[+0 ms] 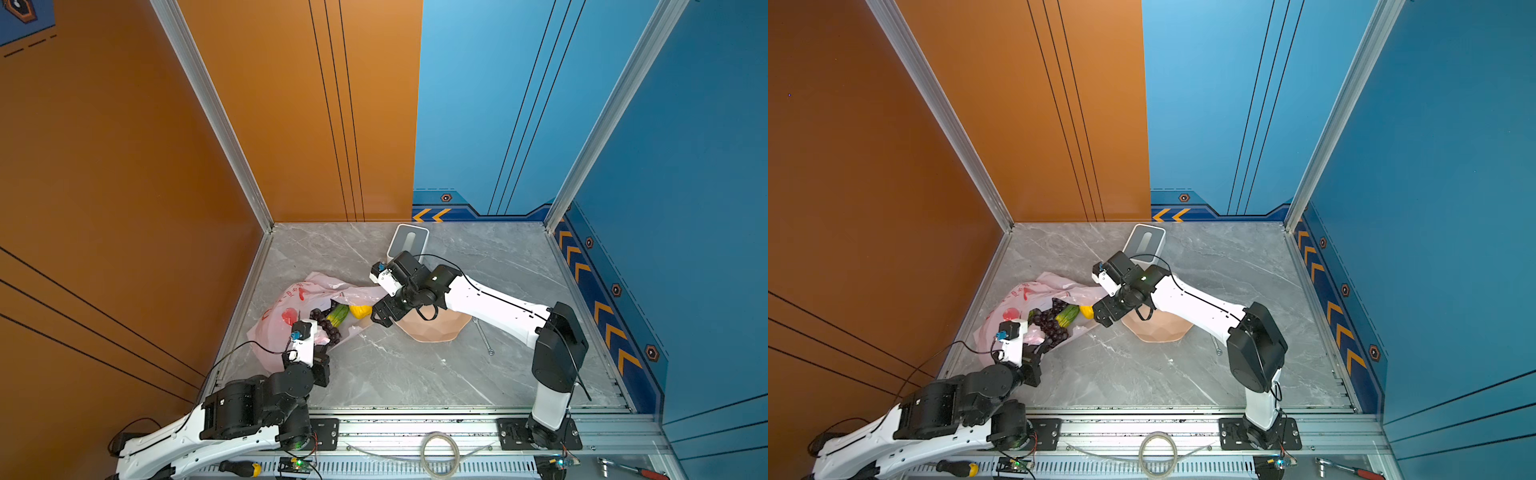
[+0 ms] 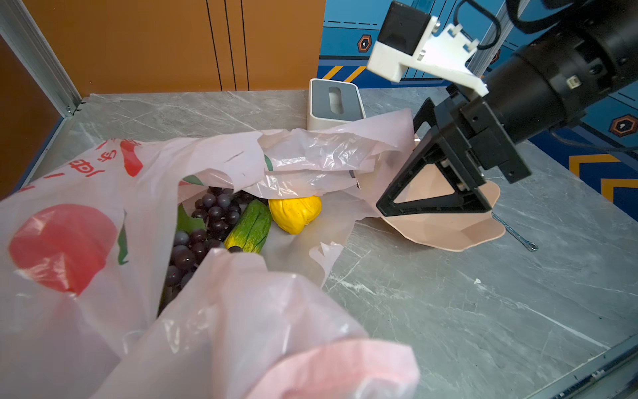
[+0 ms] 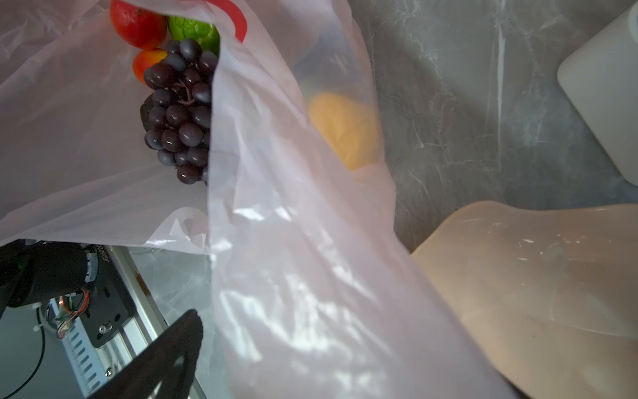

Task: Place the fruits into the plastic bag
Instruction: Shake the plastic bag at the center of the table.

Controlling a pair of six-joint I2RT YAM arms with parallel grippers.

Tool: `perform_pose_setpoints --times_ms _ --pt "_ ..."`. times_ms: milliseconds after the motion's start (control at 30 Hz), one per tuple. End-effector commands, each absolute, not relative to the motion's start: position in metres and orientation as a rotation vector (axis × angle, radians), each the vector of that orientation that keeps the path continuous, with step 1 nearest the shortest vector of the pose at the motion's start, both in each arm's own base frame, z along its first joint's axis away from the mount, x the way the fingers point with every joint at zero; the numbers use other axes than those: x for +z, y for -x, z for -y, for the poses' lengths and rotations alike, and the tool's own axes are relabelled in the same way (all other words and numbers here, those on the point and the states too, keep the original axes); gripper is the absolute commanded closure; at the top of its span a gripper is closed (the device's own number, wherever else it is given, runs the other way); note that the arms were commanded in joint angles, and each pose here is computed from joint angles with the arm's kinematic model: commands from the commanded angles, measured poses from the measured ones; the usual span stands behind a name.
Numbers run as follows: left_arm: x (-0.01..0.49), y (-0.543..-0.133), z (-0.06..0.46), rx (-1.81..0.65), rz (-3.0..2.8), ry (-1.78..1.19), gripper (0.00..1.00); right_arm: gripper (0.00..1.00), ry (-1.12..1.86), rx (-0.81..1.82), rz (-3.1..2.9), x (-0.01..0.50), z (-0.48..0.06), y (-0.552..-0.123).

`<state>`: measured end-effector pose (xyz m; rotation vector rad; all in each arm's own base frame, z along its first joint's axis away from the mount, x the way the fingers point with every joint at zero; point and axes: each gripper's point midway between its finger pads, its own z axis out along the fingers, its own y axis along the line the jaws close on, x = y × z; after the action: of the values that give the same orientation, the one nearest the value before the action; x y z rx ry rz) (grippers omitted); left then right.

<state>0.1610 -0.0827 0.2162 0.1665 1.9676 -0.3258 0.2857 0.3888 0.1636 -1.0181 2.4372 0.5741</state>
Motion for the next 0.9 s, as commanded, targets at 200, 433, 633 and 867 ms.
perform_pose_setpoints --times_ms 200,433,633,867 --pt "0.219 -0.162 0.077 -0.319 -1.95 -0.138 1.0 0.1 0.804 0.249 -2.382 0.181 -0.365 -0.335" --pt "0.22 -0.161 0.075 -0.325 -1.944 -0.132 1.0 0.2 0.804 0.326 -2.402 0.179 -0.38 -0.337" --pt "0.22 -0.161 0.073 -0.326 -1.938 -0.126 1.0 0.33 0.818 0.418 -2.445 0.167 -0.383 -0.319" --pt "0.22 -0.161 0.074 -0.324 -1.939 -0.13 1.0 0.83 0.769 0.517 -2.425 0.176 -0.386 -0.312"
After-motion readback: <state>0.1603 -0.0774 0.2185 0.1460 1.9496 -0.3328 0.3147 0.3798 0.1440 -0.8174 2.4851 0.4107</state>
